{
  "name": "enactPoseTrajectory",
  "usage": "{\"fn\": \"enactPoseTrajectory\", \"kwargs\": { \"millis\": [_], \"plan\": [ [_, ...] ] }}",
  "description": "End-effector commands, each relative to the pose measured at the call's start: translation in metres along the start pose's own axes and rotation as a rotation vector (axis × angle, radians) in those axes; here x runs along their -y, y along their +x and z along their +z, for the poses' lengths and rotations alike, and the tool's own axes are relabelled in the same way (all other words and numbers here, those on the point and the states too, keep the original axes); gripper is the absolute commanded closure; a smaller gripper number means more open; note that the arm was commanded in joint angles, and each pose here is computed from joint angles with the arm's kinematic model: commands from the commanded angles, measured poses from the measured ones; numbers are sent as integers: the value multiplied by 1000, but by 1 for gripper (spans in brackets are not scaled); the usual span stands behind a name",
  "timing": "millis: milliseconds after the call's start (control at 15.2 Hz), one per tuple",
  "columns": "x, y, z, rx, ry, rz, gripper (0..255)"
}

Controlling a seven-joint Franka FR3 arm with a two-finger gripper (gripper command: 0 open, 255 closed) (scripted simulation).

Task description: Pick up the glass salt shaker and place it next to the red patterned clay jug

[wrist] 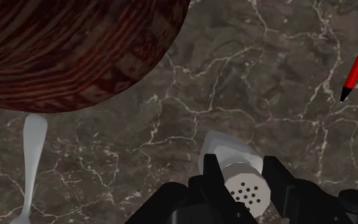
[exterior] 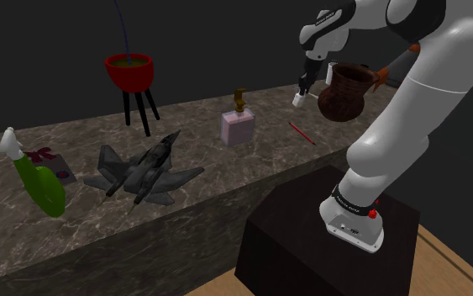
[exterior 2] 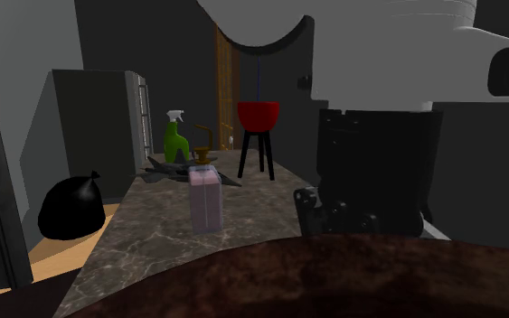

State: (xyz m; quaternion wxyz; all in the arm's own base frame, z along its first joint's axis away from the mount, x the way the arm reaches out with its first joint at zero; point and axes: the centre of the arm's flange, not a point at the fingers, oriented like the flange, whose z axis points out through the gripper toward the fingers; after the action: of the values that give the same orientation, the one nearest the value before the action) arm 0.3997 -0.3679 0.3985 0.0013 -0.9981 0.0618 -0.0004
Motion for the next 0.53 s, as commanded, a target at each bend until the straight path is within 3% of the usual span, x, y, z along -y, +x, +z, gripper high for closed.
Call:
{"fn": "enactPoseTrajectory", "kwargs": {
  "millis": [0, 462],
  "plan": [
    [0, 1, 9, -1, 0, 0, 255],
    [0, 1, 20, -1, 0, 0, 255]
  ]
}}
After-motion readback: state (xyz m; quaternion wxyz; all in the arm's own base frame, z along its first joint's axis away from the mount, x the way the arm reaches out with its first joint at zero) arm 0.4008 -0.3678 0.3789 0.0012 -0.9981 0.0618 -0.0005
